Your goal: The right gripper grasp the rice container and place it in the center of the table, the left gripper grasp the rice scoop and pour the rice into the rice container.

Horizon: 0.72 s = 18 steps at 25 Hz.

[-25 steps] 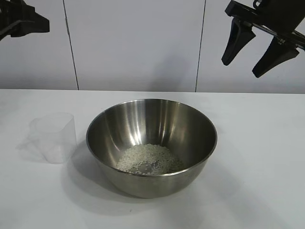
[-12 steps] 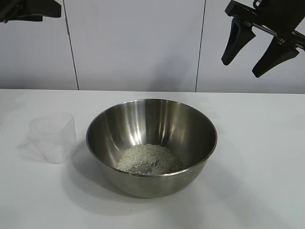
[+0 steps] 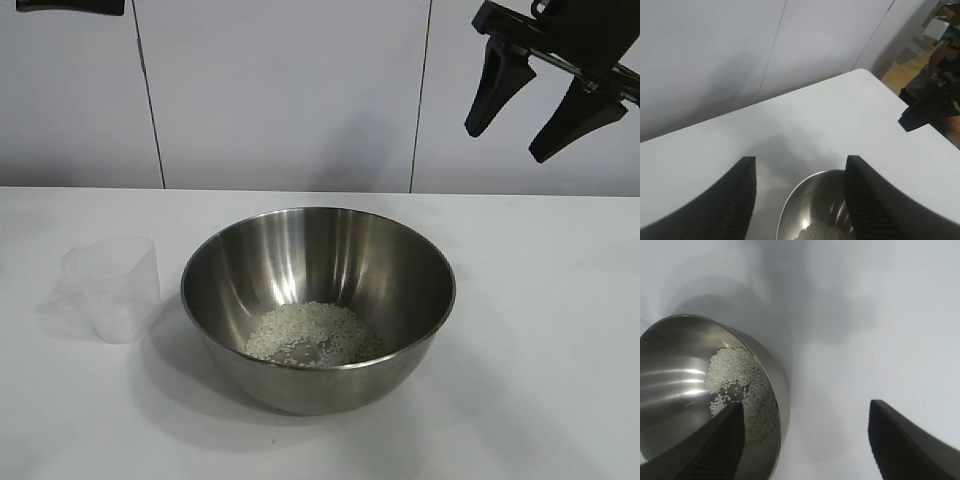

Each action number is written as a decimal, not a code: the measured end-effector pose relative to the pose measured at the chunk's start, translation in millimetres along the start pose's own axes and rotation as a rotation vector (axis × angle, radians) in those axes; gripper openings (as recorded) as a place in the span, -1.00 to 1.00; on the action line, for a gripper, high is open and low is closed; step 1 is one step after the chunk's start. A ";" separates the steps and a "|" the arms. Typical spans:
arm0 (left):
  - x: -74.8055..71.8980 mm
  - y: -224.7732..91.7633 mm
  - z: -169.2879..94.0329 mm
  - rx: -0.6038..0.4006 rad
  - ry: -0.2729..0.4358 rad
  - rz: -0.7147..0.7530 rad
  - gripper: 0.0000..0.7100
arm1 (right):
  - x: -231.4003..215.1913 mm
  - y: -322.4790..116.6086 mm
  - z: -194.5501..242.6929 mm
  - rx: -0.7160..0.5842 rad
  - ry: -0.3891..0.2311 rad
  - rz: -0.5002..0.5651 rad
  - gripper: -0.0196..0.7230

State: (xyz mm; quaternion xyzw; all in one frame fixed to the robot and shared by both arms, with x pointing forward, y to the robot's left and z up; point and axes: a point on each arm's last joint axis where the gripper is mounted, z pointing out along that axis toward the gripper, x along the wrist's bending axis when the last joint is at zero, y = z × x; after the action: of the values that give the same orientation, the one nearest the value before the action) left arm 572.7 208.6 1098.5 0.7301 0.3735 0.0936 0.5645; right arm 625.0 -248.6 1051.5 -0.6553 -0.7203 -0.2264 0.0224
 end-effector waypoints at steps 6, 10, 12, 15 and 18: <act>7.5 -6.2 9.9 0.028 -0.023 -0.089 0.10 | 4.9 -7.9 -0.5 0.088 0.054 0.017 0.36; 25.0 -30.5 32.5 0.106 -0.059 -0.210 0.10 | 10.5 -8.0 -1.1 0.091 0.115 0.032 0.36; 30.5 -42.2 44.2 0.142 -0.070 -0.253 0.10 | 14.1 -6.9 -1.8 0.082 0.154 0.036 0.36; 29.2 -55.7 60.6 0.189 -0.100 -0.288 0.10 | 18.1 -5.9 -2.5 0.071 0.199 0.034 0.36; 19.4 -57.9 71.0 0.209 -0.130 -0.280 0.10 | 19.3 -5.4 -2.7 0.066 0.212 0.029 0.36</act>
State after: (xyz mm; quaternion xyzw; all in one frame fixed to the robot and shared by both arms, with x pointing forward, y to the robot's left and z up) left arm 600.6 172.6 1016.7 0.7303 0.4418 -0.0727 0.5159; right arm 616.4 -231.8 1058.6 -0.6369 -0.7113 -0.2703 0.1235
